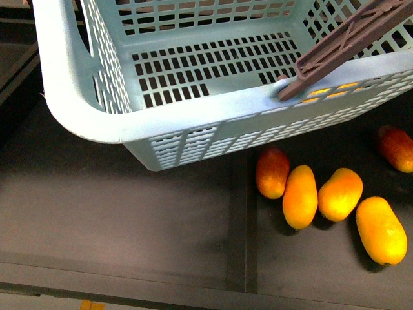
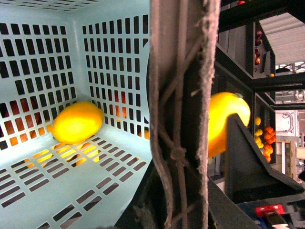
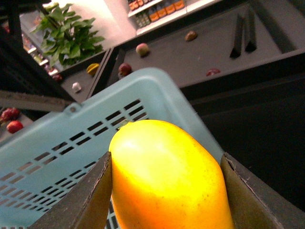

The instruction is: Pick lemon and mango into basket

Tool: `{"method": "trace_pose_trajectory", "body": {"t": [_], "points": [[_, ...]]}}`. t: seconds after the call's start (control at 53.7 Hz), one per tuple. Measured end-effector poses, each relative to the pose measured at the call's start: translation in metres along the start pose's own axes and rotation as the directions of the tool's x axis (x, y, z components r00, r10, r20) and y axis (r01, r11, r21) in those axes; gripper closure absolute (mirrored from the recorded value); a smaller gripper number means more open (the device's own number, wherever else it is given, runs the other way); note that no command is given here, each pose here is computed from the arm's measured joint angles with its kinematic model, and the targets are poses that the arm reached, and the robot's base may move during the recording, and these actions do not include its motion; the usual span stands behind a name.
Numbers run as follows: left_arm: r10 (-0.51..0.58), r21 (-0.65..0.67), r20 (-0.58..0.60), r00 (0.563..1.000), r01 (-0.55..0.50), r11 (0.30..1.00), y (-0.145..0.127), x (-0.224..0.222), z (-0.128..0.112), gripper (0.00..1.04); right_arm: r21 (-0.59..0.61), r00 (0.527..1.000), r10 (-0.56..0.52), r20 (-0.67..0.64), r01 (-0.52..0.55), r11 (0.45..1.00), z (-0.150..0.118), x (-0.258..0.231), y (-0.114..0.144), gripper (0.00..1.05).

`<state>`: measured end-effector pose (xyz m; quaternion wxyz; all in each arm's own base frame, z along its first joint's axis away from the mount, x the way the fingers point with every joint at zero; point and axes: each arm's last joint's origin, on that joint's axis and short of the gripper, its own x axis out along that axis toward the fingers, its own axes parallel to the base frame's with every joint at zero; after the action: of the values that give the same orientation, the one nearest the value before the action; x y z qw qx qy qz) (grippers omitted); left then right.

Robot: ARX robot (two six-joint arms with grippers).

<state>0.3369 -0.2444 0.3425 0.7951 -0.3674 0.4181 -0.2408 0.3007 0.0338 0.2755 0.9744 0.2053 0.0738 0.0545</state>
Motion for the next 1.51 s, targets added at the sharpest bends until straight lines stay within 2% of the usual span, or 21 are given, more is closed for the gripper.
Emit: {"method": "trace_pose_trajectory", "body": {"t": [0.112, 0.279, 0.372, 0.447, 0.503, 0.614, 0.708, 0.931, 1.099, 1.136, 1.229, 1.508], "points": [[0.0, 0.0, 0.0, 1.0, 0.0, 1.0, 0.0, 0.0, 0.0, 0.98, -0.008, 0.999, -0.003, -0.051, 0.003, 1.0, -0.022, 0.021, 0.019, 0.47], [0.0, 0.0, 0.0, 1.0, 0.0, 1.0, 0.0, 0.0, 0.0, 0.98, -0.008, 0.996, -0.017, -0.085, 0.017, 1.0, -0.041, 0.033, 0.029, 0.46], [0.0, 0.0, -0.001, 1.0, 0.0, 1.0, 0.0, 0.0, 0.0, 0.98, -0.004, 0.998, -0.01, -0.068, 0.01, 1.0, -0.036, 0.027, 0.032, 0.27], [0.0, 0.0, -0.002, 1.0, 0.0, 1.0, 0.0, 0.0, 0.0, 0.98, 0.0, 0.998, -0.055, -0.01, 0.055, 0.998, -0.024, 0.01, 0.027, 0.11], [-0.001, -0.002, -0.003, 1.0, 0.001, 1.0, 0.0, 0.0, 0.0, 0.98, 0.005, 0.993, -0.115, 0.04, 0.115, 0.993, -0.016, -0.007, 0.021, 0.08], [0.004, -0.005, 0.003, 1.0, -0.004, 1.0, 0.0, 0.0, 0.0, 0.98, -0.146, 0.986, -0.09, 0.139, 0.11, 0.983, -0.009, -0.046, 0.007, 0.23], [0.005, -0.002, 0.005, 1.0, -0.005, 1.0, 0.0, 0.0, 0.0, 0.98, -0.294, 0.982, -0.067, 0.179, 0.118, 0.949, -0.023, -0.082, -0.006, 0.41], [-0.001, -0.005, -0.003, 1.0, 0.001, 1.0, 0.0, 0.0, 0.0, 0.98, -0.372, 0.986, -0.077, 0.148, 0.128, 0.92, -0.057, -0.106, -0.028, 0.76], [-0.001, -0.004, -0.003, 1.0, 0.001, 1.0, 0.0, 0.0, 0.0, 0.98, -0.382, 0.985, -0.075, 0.156, 0.13, 0.915, -0.07, -0.12, -0.037, 1.02], [0.0, -0.003, -0.002, 1.0, 0.0, 1.0, 0.0, 0.0, -0.001, 0.98, -0.389, 0.987, -0.056, 0.15, 0.111, 0.915, -0.072, -0.124, -0.042, 1.03], [-0.001, -0.005, -0.003, 1.0, 0.001, 1.0, 0.0, 0.0, 0.0, 0.98, -0.386, 0.984, -0.082, 0.16, 0.138, 0.912, -0.079, -0.133, -0.051, 1.03], [0.001, -0.003, -0.001, 1.0, -0.001, 1.0, 0.0, 0.0, 0.0, 0.98, -0.387, 0.984, -0.079, 0.156, 0.135, 0.912, -0.097, -0.15, -0.056, 1.03]]}}
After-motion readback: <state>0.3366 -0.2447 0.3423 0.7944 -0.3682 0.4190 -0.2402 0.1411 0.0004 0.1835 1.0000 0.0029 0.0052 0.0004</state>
